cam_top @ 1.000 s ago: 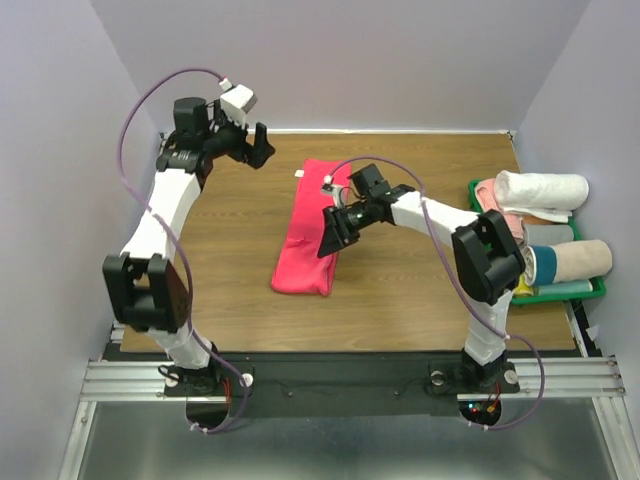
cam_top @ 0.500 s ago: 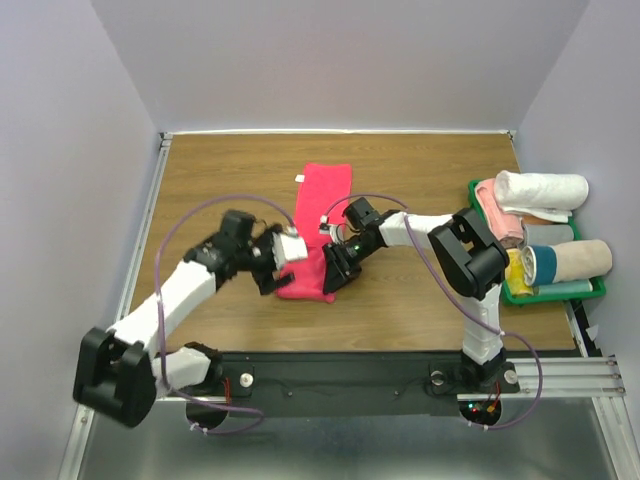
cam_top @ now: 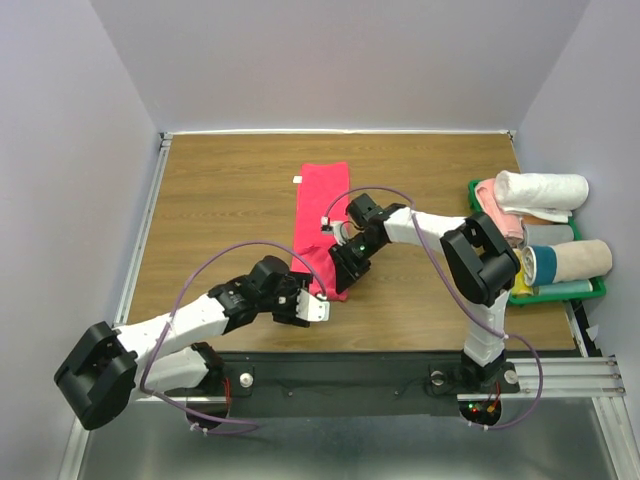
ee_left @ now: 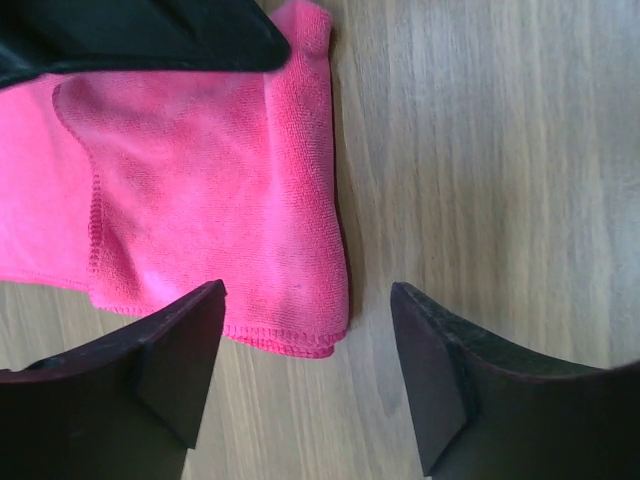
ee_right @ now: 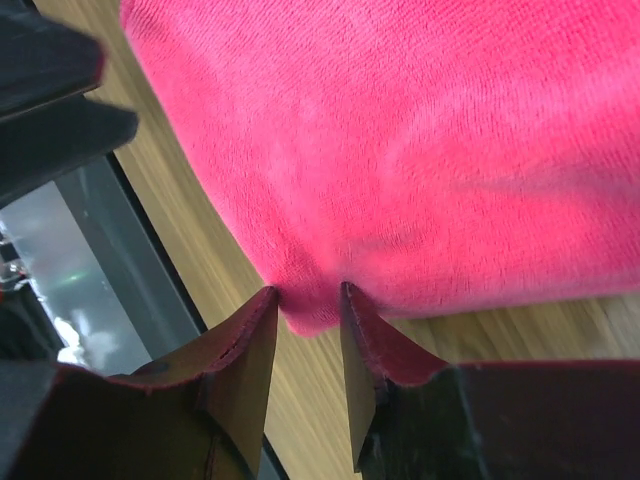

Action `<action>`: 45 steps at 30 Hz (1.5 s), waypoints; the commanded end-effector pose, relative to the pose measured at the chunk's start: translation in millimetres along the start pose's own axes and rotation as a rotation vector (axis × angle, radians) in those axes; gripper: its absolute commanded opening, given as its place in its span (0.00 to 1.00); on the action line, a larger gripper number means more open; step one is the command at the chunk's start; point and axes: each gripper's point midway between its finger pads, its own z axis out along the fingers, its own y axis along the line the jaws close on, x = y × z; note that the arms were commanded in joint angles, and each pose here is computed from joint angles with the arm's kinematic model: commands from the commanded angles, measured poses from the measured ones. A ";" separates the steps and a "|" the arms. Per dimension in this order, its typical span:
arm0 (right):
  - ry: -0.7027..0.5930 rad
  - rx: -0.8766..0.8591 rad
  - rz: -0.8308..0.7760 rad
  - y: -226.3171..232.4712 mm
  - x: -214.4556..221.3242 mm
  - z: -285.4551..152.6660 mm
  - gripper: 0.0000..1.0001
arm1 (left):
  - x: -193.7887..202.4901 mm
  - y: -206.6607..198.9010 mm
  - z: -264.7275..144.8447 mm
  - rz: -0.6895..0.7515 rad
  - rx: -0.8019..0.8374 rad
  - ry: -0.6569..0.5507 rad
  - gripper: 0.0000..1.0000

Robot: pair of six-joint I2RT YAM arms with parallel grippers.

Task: Roll the towels
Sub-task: Roll the towel

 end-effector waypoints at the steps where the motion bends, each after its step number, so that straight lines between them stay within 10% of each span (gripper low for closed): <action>1: -0.055 0.046 -0.079 8.6 -20.2 -29.6 0.37 | -2.7 11.6 6.6 0.110 -0.063 -0.009 0.73; 20: -0.050 0.010 0.051 -26.2 -52.9 9.2 0.33 | -14.0 -14.4 24.3 0.050 0.120 -0.013 0.00; 36: -0.158 0.003 -0.078 16.8 -60.2 -43.8 0.36 | -75.8 -12.4 -8.0 -0.180 0.303 -0.124 0.00; 45: -0.362 0.033 -0.083 10.0 -102.2 -123.1 0.67 | -67.4 17.9 -3.2 -0.321 0.323 -0.145 0.00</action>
